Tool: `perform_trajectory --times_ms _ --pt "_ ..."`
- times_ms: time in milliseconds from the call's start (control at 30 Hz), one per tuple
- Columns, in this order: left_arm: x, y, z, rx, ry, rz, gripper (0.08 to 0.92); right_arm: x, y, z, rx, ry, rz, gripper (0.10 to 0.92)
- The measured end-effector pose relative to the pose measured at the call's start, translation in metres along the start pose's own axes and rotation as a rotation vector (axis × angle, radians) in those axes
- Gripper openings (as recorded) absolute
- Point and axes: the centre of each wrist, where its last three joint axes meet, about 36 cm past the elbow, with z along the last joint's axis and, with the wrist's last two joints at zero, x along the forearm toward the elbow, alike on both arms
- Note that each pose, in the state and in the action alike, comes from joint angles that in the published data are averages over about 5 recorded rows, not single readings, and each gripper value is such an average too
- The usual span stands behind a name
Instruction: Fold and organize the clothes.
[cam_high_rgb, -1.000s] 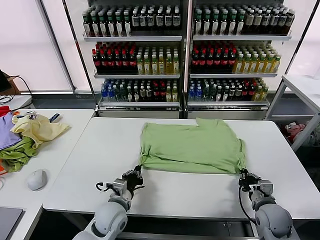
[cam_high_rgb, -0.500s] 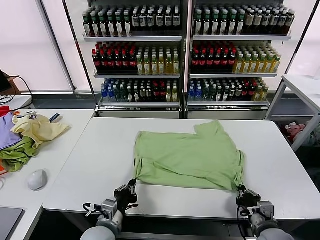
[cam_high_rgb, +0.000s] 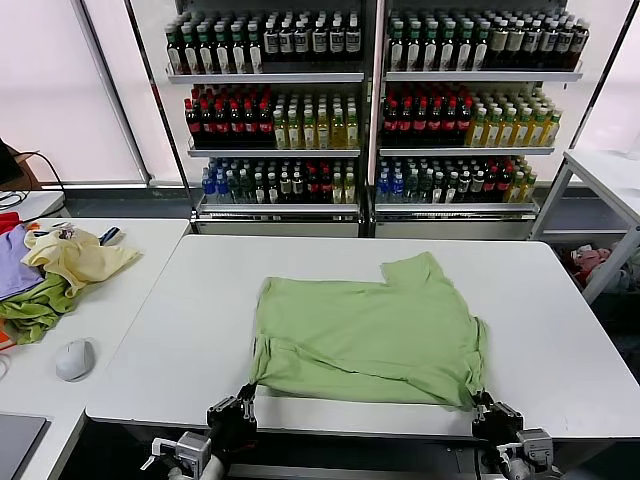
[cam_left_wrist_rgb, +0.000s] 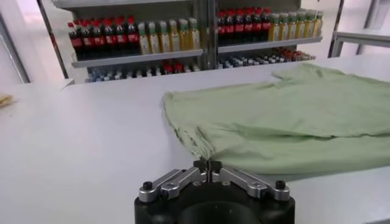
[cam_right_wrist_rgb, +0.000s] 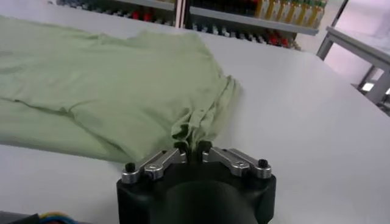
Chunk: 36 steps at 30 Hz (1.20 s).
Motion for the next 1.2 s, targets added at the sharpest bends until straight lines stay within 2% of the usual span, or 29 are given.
perform_trajectory --times_ms 267,400,500,667,767,1200 --pt "0.007 0.008 -0.014 -0.017 -0.034 -0.019 0.426 0.001 -0.008 -0.022 0.006 -0.112 0.021 0.633" --pt "0.002 0.013 -0.02 -0.008 -0.054 -0.03 0.539 -0.01 -0.013 -0.033 0.008 -0.15 0.03 0.751" --pt "-0.008 0.016 -0.025 0.005 -0.069 -0.035 0.625 -0.026 -0.018 -0.04 0.005 -0.169 0.038 0.806" --pt "-0.036 0.024 -0.033 0.028 -0.089 -0.043 0.766 -0.063 -0.026 -0.054 -0.019 -0.177 0.05 0.822" --pt "-0.057 0.029 -0.04 0.046 -0.093 -0.044 0.812 -0.09 -0.029 -0.063 -0.037 -0.172 0.053 0.823" --pt "-0.169 0.048 -0.083 0.074 -0.109 -0.071 0.823 -0.209 -0.022 -0.109 -0.072 -0.114 0.025 0.823"
